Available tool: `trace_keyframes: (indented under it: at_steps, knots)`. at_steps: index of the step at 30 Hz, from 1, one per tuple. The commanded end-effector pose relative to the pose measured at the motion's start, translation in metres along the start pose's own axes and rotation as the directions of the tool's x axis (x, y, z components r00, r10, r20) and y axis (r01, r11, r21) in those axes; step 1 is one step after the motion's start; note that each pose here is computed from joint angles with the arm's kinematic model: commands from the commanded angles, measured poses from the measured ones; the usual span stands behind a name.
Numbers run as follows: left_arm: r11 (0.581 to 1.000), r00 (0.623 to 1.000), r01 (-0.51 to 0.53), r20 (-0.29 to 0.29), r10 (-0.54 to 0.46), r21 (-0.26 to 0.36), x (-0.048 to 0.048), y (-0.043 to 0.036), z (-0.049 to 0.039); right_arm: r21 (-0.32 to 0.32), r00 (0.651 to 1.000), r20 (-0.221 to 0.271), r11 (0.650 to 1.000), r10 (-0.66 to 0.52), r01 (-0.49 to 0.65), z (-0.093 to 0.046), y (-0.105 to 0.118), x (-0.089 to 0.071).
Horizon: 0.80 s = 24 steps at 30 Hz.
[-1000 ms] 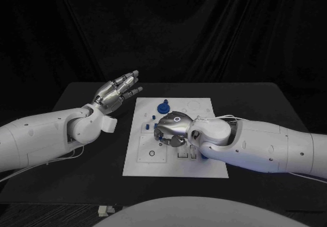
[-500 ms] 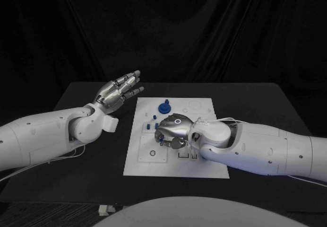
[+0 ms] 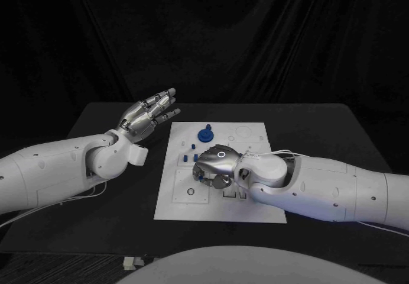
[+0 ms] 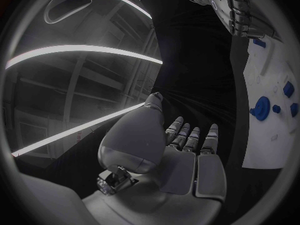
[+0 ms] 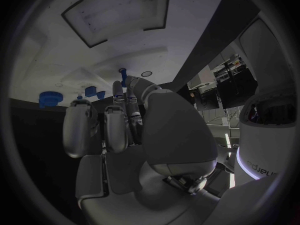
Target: Assemble the parts on the task board
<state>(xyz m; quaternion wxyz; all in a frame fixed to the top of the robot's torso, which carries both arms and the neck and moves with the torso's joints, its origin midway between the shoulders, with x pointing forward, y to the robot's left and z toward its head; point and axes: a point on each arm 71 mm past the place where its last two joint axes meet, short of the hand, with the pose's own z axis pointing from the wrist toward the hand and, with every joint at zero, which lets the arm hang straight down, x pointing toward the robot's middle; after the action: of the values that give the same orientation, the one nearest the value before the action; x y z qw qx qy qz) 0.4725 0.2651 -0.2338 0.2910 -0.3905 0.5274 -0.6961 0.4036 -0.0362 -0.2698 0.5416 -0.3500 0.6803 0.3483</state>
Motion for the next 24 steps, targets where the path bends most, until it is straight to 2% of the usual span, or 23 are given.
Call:
trace_keyframes:
  at_steps: [1, 24]
  knots:
    - [0.995, 1.000, 0.019, -0.012, -0.018, 0.101, 0.0019, -0.0062, 0.0004, -0.006, 1.000, 0.017, 1.000, -0.004, 0.004, 0.0002, 0.0014, 0.0005]
    - [0.996, 0.999, 0.028, -0.021, -0.027, 0.088, 0.0024, -0.0038, 0.0005, 0.024, 1.000, -0.015, 1.000, 0.000, 0.001, -0.0012, -0.0023, 0.0068]
